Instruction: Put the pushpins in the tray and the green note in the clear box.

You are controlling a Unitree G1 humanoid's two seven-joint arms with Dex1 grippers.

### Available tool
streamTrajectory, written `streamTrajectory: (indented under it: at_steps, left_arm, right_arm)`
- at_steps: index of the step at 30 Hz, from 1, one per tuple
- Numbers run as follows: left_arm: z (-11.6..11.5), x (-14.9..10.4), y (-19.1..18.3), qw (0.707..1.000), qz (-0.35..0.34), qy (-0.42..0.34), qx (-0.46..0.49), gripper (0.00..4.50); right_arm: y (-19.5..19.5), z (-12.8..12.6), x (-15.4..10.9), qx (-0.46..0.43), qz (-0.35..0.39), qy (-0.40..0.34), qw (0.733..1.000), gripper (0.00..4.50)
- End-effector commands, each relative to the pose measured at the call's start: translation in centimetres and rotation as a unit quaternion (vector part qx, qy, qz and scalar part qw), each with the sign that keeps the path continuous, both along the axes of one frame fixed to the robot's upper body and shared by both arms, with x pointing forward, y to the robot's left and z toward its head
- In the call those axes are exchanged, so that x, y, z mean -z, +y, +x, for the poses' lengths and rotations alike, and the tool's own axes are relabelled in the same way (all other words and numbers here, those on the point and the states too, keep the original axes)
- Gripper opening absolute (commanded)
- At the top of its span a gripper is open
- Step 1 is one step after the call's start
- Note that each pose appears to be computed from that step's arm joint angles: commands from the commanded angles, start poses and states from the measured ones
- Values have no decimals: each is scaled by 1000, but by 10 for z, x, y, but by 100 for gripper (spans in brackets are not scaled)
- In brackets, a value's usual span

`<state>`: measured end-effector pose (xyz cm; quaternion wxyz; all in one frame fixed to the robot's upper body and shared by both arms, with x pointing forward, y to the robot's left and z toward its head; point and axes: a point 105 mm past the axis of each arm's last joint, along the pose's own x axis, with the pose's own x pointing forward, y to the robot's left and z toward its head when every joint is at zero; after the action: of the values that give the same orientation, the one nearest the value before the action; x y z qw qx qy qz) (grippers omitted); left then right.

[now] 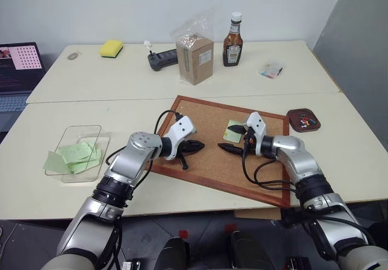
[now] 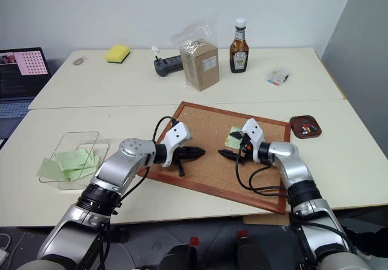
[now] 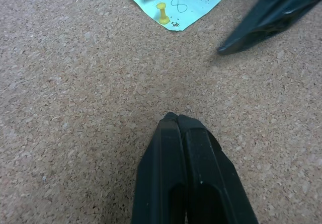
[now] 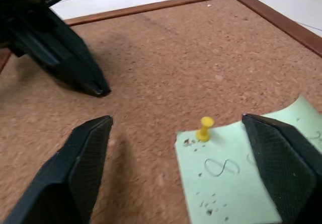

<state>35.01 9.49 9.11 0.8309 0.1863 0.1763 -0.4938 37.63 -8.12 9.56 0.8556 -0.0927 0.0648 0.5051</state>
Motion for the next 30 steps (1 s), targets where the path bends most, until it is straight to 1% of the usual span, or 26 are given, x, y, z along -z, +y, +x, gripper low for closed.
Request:
streamTrajectory:
  at_steps: [1,2,3,5,8,9,14,15,17,18,21,26,30]
  left_arm:
    - [-3,25,19,998,41,36,-34,0]
    - [-3,25,19,998,41,36,-34,0]
    - [-3,25,19,998,41,36,-34,0]
    - [-3,25,18,998,41,36,-33,0]
    - [-3,25,19,998,41,35,-34,0]
    - [-2,25,18,998,40,35,-33,0]
    - [-1,24,16,998,39,34,-31,0]
    - [-1,24,16,998,39,34,-31,0]
    - [-1,25,15,998,39,34,-31,0]
    - [-1,25,15,998,39,35,-31,0]
    - [-1,25,15,998,39,35,-31,0]
    - [0,25,14,998,36,37,-34,0]
    - [0,26,15,998,35,39,-36,0]
  right_arm:
    - [4,8,-13,2,11,-21,1000,331]
    - [4,9,-13,4,12,-20,1000,303]
    - [4,10,-13,5,13,-19,1000,289]
    - [3,11,-13,9,14,-18,1000,248]
    - [1,14,-11,21,3,-24,999,201]
    - [0,15,-11,25,-1,-25,999,175]
    - [-4,19,-10,39,-7,-29,999,80]
    - [-5,20,-10,41,-8,-30,999,51]
    - [-6,20,-12,43,-6,-31,999,11]
    - [-6,20,-13,42,-3,-33,999,3]
    - [-4,18,-22,33,15,-40,999,3]
    - [-3,16,-45,29,50,-51,997,3]
    - [-5,17,-68,36,77,-60,995,3]
